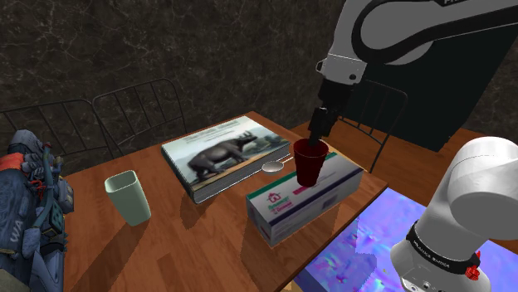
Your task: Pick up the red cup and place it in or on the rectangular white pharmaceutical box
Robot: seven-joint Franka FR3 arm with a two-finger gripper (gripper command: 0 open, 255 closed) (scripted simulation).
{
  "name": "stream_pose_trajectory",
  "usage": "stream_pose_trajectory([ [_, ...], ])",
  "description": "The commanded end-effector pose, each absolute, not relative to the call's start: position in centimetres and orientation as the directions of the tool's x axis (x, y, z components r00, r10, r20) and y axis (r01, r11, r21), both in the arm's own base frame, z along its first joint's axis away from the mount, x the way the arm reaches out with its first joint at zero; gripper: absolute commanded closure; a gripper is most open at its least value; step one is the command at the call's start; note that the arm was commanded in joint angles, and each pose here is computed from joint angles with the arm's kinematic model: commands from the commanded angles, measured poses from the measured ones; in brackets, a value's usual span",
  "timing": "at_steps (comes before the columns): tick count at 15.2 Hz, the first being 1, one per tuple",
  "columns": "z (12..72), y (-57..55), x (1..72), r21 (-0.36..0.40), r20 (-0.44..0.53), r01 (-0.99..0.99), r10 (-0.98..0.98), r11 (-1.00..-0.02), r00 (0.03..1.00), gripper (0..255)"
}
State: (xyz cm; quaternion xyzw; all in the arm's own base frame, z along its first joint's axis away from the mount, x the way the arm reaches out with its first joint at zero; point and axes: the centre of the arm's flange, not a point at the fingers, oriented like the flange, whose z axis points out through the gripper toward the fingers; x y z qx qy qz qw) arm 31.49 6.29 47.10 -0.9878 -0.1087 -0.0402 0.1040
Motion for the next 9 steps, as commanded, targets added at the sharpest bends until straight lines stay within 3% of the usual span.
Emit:
stream_pose_trajectory([
  [1,49.2,5.8,31.2,-0.197,0.101,0.223,0.207,-0.955,0.973,0],
  [9,50.2,5.6,31.1,-0.197,0.101,0.223,0.207,-0.955,0.973,0],
])
